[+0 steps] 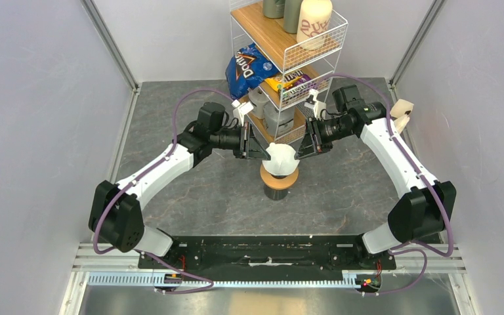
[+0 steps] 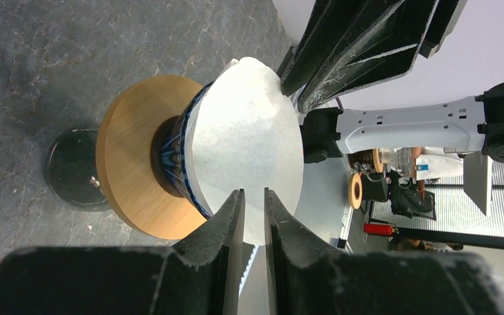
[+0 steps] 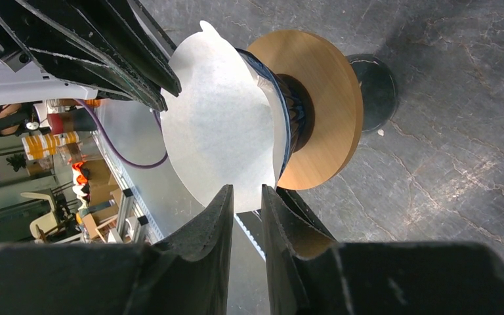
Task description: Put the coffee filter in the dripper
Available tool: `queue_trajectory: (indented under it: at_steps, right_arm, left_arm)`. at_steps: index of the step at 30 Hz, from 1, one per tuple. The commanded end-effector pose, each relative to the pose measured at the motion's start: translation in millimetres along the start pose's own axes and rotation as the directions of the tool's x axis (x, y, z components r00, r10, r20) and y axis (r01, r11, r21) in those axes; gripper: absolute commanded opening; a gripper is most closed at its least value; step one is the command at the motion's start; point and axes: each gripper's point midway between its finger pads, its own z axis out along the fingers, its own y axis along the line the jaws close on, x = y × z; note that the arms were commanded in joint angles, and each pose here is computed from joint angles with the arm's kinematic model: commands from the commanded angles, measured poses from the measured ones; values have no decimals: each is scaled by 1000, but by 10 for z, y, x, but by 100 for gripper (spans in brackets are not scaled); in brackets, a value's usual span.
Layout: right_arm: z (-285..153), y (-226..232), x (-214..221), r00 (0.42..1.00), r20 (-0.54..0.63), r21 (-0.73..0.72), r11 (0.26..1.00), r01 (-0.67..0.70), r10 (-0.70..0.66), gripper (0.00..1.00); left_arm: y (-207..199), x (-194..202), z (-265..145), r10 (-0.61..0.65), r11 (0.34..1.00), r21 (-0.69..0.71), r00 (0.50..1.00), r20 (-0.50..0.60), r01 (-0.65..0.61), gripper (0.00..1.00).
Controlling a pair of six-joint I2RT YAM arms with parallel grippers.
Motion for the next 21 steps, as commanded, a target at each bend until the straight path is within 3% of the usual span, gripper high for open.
queue_trajectory:
  at_steps: [1, 9, 17, 20, 21]
  right_arm:
    - [-1, 56, 36, 1000, -16, -21, 1000, 19, -19, 29]
    - [-245, 457, -130, 987, 74, -77, 986, 150, -144, 32]
    - [-585, 918, -314, 926, 213, -77, 940, 333, -311, 33]
    - [-723, 1025, -400, 889, 269, -26, 920, 391, -371, 38]
    - [-773, 1038, -430, 877, 287, 3, 916, 402, -386, 42]
  left_arm:
    - [-61, 46, 18, 28, 999, 26, 999, -21, -27, 24]
    - [-358, -102, -91, 159, 986, 53, 987, 8, -159, 28]
    - [-752, -257, -382, 334, 940, 50, 941, 48, -337, 31]
    - [-858, -351, -562, 361, 930, 32, 927, 100, -366, 41]
    - [-875, -395, -627, 353, 933, 23, 927, 123, -359, 49]
